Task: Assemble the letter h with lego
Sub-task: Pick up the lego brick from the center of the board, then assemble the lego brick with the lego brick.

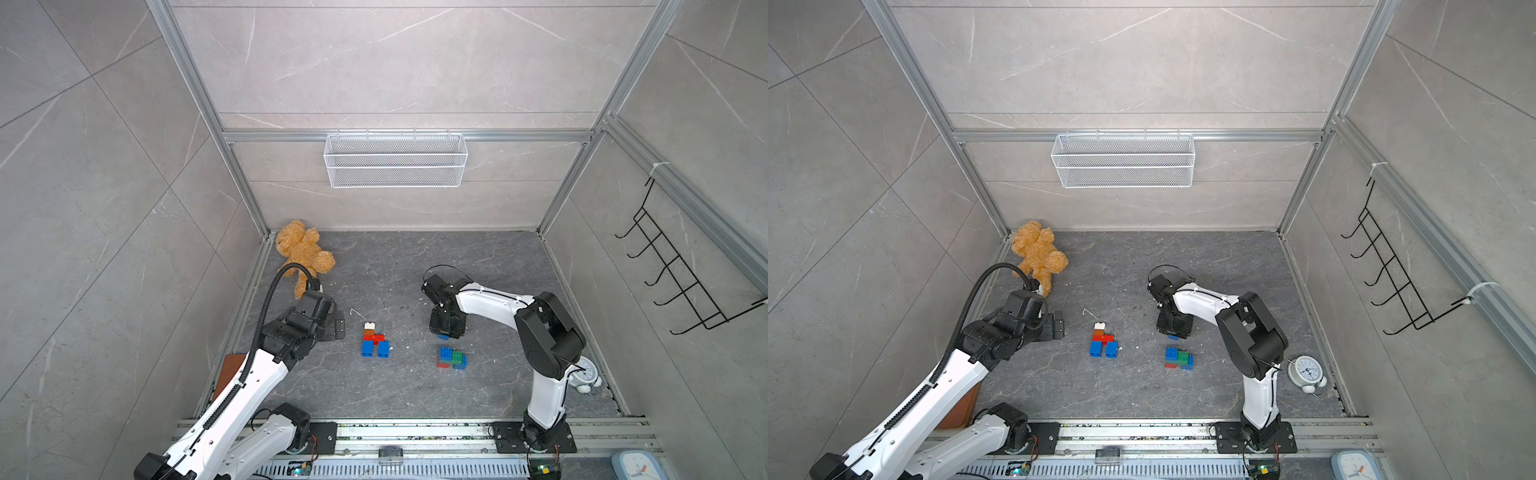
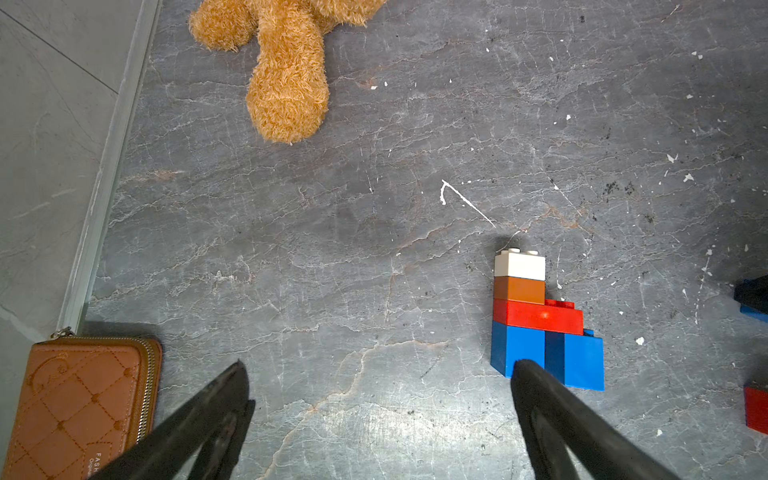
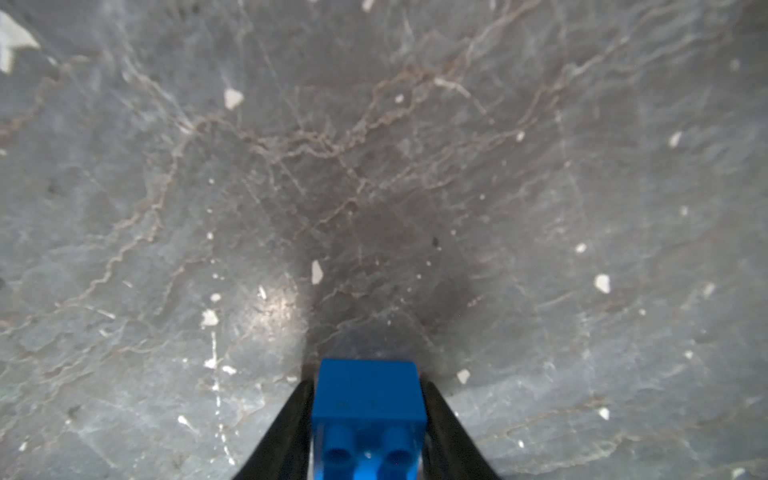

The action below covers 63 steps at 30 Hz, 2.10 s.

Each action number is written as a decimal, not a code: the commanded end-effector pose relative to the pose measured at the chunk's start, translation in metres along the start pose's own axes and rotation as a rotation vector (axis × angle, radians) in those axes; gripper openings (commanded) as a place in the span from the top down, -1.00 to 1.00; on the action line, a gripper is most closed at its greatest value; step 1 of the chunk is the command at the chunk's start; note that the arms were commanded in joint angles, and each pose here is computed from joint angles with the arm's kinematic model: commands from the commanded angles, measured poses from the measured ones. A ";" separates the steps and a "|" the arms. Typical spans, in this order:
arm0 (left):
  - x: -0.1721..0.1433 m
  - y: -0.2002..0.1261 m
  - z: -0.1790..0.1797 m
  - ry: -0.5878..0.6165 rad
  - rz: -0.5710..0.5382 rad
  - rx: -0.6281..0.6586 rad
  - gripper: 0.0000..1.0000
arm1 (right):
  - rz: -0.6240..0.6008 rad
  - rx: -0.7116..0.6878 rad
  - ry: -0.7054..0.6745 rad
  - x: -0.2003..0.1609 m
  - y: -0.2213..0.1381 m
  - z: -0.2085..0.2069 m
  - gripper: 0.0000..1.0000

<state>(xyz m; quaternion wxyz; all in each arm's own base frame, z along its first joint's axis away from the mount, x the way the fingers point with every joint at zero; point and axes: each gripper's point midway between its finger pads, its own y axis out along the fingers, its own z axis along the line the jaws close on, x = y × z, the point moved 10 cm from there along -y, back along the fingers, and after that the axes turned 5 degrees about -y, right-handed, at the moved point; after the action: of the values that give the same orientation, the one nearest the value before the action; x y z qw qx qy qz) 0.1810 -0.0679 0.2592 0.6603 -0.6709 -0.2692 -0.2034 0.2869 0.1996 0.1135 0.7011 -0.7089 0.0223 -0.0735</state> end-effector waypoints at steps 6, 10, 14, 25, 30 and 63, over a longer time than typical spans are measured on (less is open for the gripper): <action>0.005 -0.003 -0.001 0.013 -0.007 -0.009 -1.00 | 0.010 -0.097 -0.053 -0.005 0.014 -0.006 0.34; 0.005 -0.002 -0.001 0.014 -0.007 0.003 -1.00 | 0.006 -0.089 -0.081 -0.010 0.009 -0.005 0.48; 0.005 -0.001 0.000 0.017 -0.005 0.017 -1.00 | 0.000 -0.090 -0.105 -0.015 0.003 -0.004 0.56; 0.006 0.002 0.000 0.021 0.000 0.042 -1.00 | -0.041 -0.107 -0.151 -0.022 -0.021 -0.007 0.92; 0.006 0.003 -0.001 0.025 0.004 0.045 -1.00 | -0.070 -0.100 -0.163 -0.024 -0.038 -0.010 1.00; 0.005 0.000 -0.001 0.018 -0.002 0.015 -1.00 | -0.114 -0.011 -0.195 -0.088 -0.123 -0.001 1.00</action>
<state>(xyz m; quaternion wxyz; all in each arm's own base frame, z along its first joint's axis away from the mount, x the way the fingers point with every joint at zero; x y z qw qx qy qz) 0.1848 -0.0684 0.2548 0.6725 -0.6624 -0.2644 -0.1975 0.2004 0.2187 0.2305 0.7033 -0.7015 -0.1069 -0.0428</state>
